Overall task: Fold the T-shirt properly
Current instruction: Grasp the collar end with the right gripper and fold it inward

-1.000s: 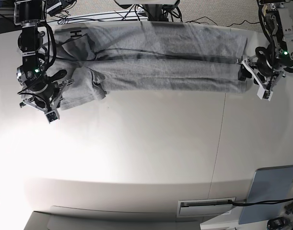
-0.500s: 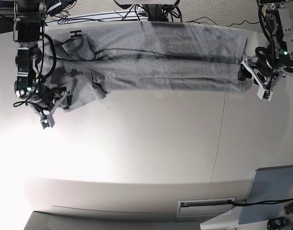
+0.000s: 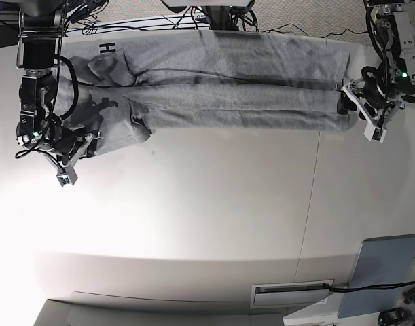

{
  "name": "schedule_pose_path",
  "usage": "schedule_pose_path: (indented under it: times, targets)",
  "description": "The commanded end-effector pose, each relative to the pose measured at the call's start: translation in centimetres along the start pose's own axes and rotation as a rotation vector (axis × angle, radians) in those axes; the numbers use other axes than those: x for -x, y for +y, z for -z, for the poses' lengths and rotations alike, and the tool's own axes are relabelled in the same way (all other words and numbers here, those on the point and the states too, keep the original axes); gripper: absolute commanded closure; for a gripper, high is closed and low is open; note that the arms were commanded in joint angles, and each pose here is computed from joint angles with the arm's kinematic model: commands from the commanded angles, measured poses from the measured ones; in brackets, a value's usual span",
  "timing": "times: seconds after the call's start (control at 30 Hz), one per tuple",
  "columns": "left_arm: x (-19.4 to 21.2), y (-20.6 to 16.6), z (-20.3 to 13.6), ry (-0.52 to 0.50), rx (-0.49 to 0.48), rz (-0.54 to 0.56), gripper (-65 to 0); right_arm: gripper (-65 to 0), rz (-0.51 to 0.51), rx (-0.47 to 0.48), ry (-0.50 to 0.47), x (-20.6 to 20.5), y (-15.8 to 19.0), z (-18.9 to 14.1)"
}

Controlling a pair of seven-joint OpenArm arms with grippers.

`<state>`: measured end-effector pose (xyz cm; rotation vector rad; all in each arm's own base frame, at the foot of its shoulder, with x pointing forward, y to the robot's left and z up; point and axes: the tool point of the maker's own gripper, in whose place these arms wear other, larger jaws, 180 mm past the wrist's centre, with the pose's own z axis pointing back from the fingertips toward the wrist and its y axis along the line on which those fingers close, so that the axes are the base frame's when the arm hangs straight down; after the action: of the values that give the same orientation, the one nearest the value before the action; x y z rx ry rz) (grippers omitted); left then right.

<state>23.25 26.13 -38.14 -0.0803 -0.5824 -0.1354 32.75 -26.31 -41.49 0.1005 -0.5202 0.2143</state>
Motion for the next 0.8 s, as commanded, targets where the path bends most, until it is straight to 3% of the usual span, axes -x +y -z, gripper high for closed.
schedule_pose_path:
  times: [0.0, 0.07, 0.43, 0.53, 0.77]
  targets:
    - [-1.2, 0.6, -0.6, -0.035, -0.015, 0.014, -37.3, -3.7, -0.017, 0.016, 0.043, 0.5, -0.6, -0.4]
    - [-1.2, 0.6, -0.6, -0.036, -0.015, 0.015, -37.3, 0.0, -0.017, 0.017, 0.045, 0.6, -0.6, -0.4]
    - [-1.2, 0.6, -0.6, -0.035, -0.016, 0.015, -37.3, 0.0, -0.057, 0.033, -0.071, -2.2, -0.4, -1.5]
    - [-1.2, 0.6, -0.6, -0.035, -0.015, 0.015, -37.3, 0.0, -0.118, 0.064, -0.137, -3.9, 0.4, -3.6]
    - [-1.2, 0.6, -0.6, -0.036, -0.015, 0.015, -37.3, 0.0, -0.358, 0.240, -0.265, -4.1, 4.4, -9.9]
